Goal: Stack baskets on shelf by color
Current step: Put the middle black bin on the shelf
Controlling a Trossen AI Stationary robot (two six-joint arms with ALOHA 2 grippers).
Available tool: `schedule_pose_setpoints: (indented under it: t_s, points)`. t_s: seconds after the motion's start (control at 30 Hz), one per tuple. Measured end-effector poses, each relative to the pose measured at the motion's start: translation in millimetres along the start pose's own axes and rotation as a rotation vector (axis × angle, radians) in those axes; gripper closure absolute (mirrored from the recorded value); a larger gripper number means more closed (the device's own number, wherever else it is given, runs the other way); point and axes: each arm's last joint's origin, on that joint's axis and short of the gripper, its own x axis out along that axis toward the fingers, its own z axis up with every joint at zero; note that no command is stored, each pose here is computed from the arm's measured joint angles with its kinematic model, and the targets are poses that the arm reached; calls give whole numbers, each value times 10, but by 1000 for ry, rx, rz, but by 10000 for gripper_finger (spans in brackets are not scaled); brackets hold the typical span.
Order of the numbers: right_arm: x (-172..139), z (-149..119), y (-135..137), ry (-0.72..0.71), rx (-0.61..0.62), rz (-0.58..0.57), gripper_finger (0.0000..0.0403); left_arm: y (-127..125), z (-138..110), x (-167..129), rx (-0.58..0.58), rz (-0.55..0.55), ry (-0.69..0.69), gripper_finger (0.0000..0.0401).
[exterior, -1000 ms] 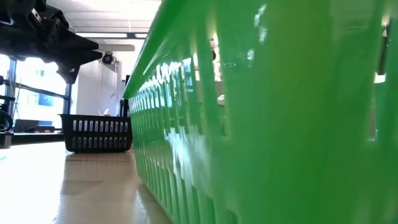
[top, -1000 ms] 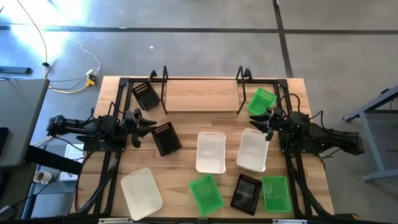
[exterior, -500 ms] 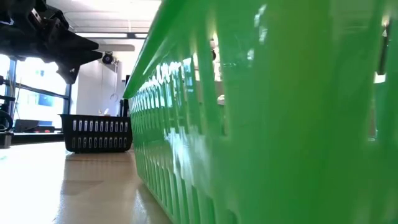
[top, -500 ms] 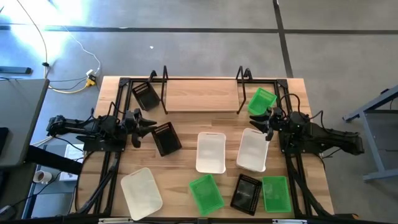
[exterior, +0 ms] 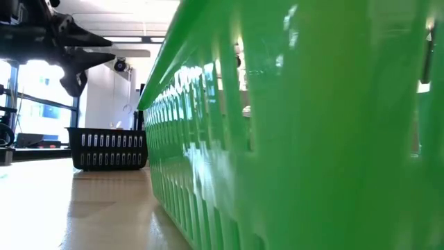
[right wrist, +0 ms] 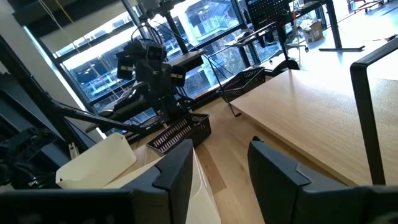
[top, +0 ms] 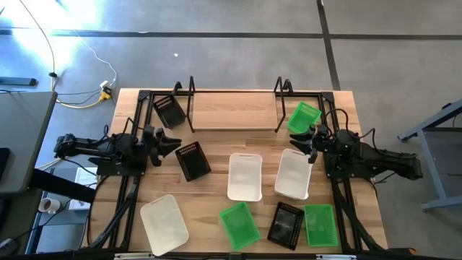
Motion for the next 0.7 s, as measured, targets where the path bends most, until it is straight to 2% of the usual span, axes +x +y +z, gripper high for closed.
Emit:
schedule_pose_setpoints:
  t_s: [0.1,0.2,0.47,0.7]
  points:
    - [0,-1,0,0,-1,0,263,-12,15,0,-125,-13,-14,293]
    - [0,0,0,0,-1,0,263,-22,27,-1,-178,-25,-24,293]
    - [0,1,0,-1,9,0,263,-17,17,0,-195,-24,-10,285]
    - [0,4,2,-5,49,2,263,15,-4,0,-190,30,-11,235]
